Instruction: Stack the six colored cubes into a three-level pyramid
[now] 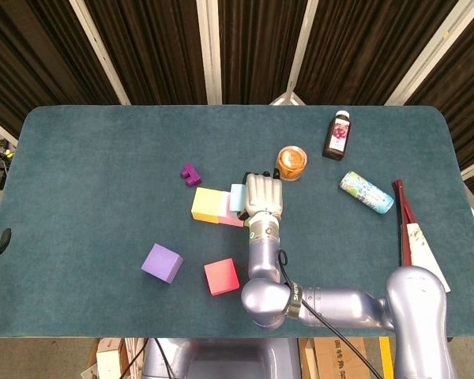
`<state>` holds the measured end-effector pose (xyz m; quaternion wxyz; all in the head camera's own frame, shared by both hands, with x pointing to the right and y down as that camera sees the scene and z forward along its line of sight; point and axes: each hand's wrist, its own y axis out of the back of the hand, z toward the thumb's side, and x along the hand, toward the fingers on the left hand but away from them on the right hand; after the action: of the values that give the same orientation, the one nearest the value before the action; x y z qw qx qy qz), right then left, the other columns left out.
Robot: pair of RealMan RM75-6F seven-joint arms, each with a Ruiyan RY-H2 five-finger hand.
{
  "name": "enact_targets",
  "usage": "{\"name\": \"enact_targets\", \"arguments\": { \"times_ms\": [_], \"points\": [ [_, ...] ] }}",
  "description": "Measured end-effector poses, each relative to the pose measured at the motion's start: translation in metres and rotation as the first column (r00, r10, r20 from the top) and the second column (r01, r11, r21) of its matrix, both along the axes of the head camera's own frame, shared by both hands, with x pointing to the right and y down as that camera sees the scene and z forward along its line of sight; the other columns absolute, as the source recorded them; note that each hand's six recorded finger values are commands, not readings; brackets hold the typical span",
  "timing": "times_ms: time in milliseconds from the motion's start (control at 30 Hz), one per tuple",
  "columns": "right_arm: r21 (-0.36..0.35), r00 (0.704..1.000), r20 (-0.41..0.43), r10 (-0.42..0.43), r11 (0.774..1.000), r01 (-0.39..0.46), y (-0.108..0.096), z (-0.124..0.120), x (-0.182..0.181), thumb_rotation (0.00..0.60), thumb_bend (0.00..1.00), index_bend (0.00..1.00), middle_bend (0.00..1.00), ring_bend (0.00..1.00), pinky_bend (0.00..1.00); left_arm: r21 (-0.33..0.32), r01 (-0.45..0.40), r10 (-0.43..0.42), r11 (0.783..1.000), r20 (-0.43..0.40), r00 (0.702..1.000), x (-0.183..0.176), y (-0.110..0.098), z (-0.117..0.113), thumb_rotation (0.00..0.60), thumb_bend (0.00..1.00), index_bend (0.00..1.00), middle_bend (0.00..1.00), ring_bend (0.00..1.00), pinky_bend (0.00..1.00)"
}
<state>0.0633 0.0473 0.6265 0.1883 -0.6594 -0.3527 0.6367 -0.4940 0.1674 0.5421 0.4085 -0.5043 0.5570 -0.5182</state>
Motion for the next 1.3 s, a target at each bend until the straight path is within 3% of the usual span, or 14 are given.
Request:
{"name": "enact_targets", "arguments": {
  "times_ms": [1100, 1300],
  "points": [
    [-0.001, 1.0, 0.011, 0.007, 1.0, -0.007, -0.0028, -0.0006, -0.0025, 0.6, 0.2, 0.31, 0.32, 0.18, 0.0, 0.009, 0.007, -0.007, 1.0, -0.003, 1.0, 0.0001, 0.0004, -0.0007, 0.6, 0.33, 0.07, 0.02, 0.0, 0.0],
    [0.004, 1.0, 0.014, 0.005, 1.0, -0.005, -0.0043, -0.0011, -0.0035, 0.6, 0.2, 0.31, 0.36, 0.19, 0.0, 0.011, 0.012, -0.012, 1.0, -0.006, 1.0, -0.0002, 0.0001, -0.0007, 0.6, 0.33, 0.07, 0.02, 0.0, 0.0]
  ]
}}
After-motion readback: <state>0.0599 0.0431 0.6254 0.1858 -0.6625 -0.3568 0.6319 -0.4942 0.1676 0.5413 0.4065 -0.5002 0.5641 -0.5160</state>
